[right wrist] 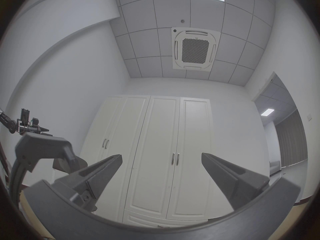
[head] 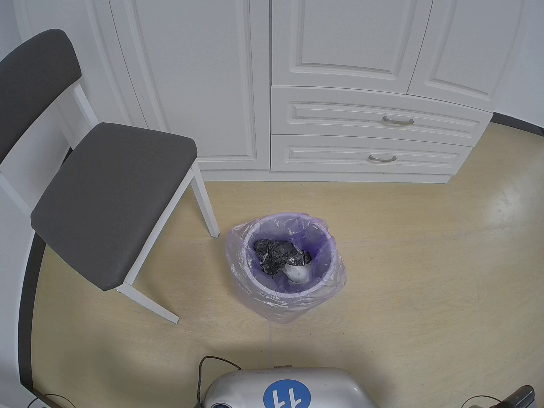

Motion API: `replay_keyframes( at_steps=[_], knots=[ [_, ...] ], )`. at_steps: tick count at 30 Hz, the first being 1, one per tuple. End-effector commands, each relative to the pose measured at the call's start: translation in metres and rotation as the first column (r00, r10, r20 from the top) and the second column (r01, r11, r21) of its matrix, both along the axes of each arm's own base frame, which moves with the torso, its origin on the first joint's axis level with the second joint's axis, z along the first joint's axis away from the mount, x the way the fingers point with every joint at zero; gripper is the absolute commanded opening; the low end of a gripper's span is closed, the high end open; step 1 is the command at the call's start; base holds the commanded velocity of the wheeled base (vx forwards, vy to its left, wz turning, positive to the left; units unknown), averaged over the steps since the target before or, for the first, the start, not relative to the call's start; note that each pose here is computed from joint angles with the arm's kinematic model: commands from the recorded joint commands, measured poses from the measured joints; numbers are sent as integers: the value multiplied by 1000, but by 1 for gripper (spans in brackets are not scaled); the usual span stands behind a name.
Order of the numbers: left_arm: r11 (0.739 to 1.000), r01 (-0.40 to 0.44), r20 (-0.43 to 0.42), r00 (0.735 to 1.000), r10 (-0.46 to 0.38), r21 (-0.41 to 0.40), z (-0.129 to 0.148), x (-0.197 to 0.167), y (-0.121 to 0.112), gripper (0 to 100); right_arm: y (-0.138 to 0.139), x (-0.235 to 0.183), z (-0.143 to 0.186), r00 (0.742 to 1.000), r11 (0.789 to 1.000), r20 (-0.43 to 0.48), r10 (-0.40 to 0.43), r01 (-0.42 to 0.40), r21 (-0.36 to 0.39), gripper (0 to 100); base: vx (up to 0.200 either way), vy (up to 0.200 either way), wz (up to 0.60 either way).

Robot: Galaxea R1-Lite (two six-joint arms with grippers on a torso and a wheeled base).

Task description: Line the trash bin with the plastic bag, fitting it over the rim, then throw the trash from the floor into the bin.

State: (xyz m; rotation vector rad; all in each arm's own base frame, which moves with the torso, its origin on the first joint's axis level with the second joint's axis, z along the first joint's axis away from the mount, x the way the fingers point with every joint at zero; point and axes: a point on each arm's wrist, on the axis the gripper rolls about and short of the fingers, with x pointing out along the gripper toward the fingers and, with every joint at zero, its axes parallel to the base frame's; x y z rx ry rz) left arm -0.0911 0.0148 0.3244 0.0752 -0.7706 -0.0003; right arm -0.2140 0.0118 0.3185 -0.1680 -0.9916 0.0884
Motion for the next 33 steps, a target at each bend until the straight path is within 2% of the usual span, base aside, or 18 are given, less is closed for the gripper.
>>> replay_keyframes(
  at_steps=[1,11,24,25,31,33],
  knots=[
    [1000,-23,61,998,24,-9,-14,-31,1,100,-3,-37,-29,995,1000,101,13,-12,-10,100,0,0,0],
    [1000,-15,20,1000,14,15,-49,-56,1,100,-7,-41,-37,995,1000,101,4,-2,-15,100,0,0,0],
    [995,-85,-19,996,85,-43,-56,-51,-6,100,-7,-23,-40,999,999,47,-18,19,-27,100,0,0,0],
    [995,-88,-37,996,86,-51,-80,-52,-15,100,-7,-10,-44,998,998,9,-58,58,-33,100,0,0,0],
    [994,-106,-178,979,98,-35,-112,-14,-14,100,-8,17,-52,994,997,-77,-73,72,-19,100,0,0,0],
    [993,-113,-248,963,103,-26,-134,9,-14,100,-8,34,-57,992,997,-101,-76,75,-19,100,0,0,0]
  ],
)
